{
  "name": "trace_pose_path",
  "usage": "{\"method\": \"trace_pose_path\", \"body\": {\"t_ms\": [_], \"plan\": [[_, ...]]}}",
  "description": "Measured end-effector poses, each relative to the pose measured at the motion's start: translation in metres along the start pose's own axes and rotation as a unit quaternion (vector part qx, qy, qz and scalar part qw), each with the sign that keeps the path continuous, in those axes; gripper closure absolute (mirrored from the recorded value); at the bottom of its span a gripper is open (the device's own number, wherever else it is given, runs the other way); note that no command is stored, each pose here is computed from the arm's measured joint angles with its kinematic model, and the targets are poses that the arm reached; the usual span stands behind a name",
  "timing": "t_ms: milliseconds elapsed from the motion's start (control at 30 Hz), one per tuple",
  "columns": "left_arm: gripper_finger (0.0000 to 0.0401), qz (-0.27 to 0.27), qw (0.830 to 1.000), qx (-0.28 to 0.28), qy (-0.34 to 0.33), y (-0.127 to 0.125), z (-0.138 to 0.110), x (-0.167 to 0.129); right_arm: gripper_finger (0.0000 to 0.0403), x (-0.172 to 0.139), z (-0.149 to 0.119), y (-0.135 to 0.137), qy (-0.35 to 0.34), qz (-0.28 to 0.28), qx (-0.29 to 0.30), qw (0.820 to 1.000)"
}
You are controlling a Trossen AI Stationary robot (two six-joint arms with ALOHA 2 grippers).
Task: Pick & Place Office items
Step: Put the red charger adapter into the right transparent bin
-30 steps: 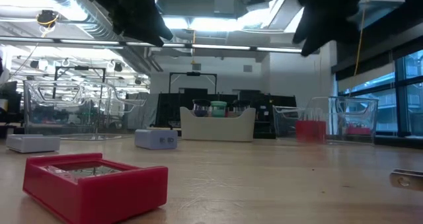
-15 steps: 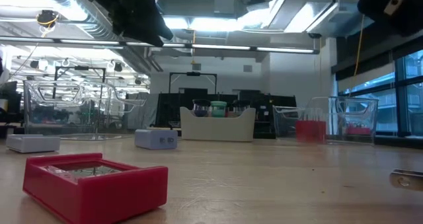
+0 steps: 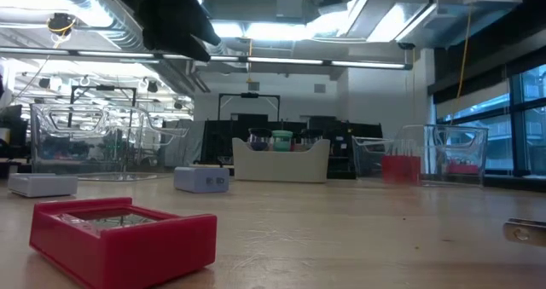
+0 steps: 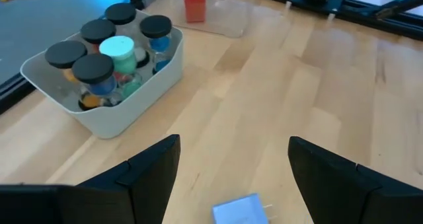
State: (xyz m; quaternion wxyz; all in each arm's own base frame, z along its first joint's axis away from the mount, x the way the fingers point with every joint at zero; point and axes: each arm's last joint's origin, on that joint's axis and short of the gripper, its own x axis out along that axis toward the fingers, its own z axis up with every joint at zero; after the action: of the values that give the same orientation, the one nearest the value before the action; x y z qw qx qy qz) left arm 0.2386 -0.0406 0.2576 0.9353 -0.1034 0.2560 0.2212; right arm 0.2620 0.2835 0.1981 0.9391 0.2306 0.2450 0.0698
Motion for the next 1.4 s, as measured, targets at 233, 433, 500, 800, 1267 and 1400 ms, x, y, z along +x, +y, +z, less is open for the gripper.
{"method": "trace_pose_path", "body": {"t_ms": [233, 433, 500, 800, 1267, 1400], "plan": [[0.0123, -0.011, 1.000, 0.007, 0.001, -0.005, -0.003, -0.003, 0.0075, 0.001, 0.004, 0.052, 0.014, -0.053, -0.085, 0.995], [0.0123, -0.014, 1.000, 0.006, -0.002, -0.006, -0.002, -0.004, 0.0076, 0.008, -0.005, 0.069, 0.118, -0.132, -0.153, 0.972], [0.0123, -0.014, 1.000, 0.006, -0.002, -0.006, -0.002, -0.004, 0.0076, 0.010, -0.008, 0.066, 0.154, -0.164, -0.143, 0.964], [0.0123, -0.002, 1.000, 0.006, -0.008, -0.005, -0.002, -0.003, 0.0055, 0.030, -0.020, 0.038, 0.212, -0.278, 0.101, 0.931], [0.0123, 0.008, 1.000, 0.007, -0.012, -0.004, -0.001, -0.003, 0.0016, 0.049, -0.014, 0.015, 0.217, -0.313, 0.107, 0.918], [0.0123, 0.008, 1.000, 0.007, -0.013, -0.004, -0.001, -0.003, 0.0020, 0.049, -0.020, 0.009, 0.225, -0.322, 0.092, 0.915]]}}
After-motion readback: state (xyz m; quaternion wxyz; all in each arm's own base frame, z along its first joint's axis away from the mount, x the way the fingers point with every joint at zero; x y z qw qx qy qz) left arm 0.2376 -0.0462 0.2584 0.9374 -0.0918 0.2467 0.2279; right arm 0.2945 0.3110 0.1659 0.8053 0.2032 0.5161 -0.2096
